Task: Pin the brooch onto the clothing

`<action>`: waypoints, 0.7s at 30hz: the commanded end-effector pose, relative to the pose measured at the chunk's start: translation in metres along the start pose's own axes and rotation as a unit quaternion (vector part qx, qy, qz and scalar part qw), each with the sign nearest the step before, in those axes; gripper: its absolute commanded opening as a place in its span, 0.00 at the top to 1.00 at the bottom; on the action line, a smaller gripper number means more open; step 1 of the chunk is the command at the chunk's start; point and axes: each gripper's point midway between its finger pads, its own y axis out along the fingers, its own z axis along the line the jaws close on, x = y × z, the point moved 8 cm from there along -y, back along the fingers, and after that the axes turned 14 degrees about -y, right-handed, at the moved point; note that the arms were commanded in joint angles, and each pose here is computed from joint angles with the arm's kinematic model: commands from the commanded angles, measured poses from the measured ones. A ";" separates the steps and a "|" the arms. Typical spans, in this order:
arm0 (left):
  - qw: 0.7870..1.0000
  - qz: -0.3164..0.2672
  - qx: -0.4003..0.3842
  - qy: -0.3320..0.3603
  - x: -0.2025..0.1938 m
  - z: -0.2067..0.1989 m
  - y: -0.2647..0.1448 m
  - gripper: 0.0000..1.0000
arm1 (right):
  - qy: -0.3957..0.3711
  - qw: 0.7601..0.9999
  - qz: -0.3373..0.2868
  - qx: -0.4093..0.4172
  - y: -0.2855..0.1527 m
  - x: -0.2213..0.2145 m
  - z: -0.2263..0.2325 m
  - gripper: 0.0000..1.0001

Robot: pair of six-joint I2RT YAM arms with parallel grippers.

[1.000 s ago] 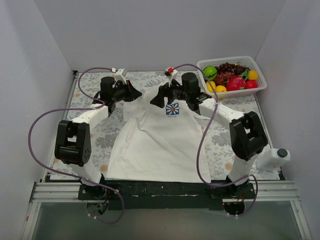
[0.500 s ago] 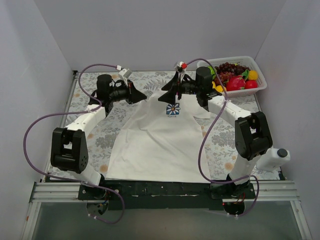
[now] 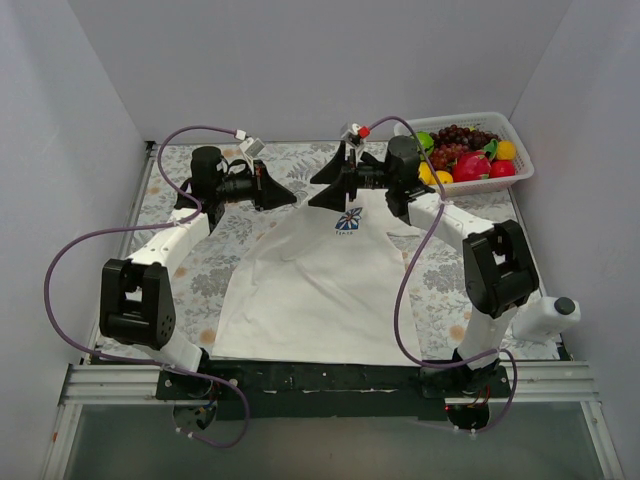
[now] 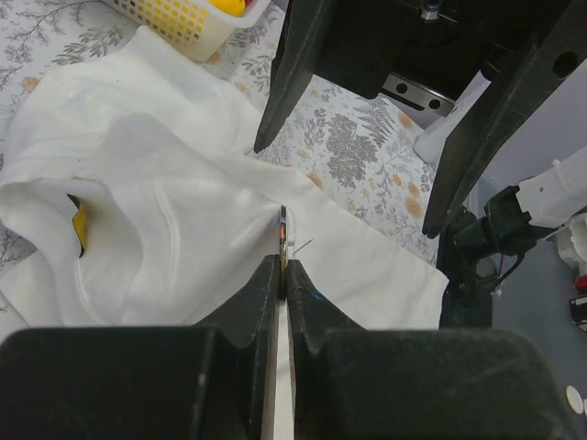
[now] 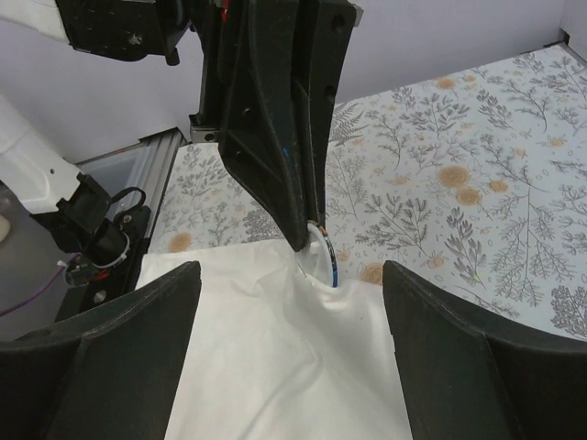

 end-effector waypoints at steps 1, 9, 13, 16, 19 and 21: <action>0.998 -0.007 -0.047 0.036 0.021 -0.034 -0.010 1.00 | -0.014 0.999 -0.020 0.041 0.015 0.008 0.009 0.13; 0.997 -0.011 -0.064 0.035 0.023 -0.042 -0.011 1.00 | 0.005 0.998 -0.006 0.066 0.020 -0.005 0.017 0.26; 0.996 -0.010 -0.078 0.038 0.025 -0.046 -0.011 1.00 | 0.010 0.997 -0.003 0.080 0.019 -0.009 0.020 0.36; 0.996 -0.009 -0.081 0.037 0.025 -0.047 -0.012 1.00 | 0.015 0.996 -0.005 0.086 0.019 -0.008 0.022 0.48; 0.996 -0.006 -0.081 0.035 0.023 -0.047 -0.012 1.00 | 0.013 0.996 -0.010 0.093 0.018 -0.006 0.023 0.55; 0.996 -0.006 -0.081 0.038 0.023 -0.049 -0.012 1.00 | 0.012 0.995 -0.012 0.097 0.018 -0.004 0.025 0.60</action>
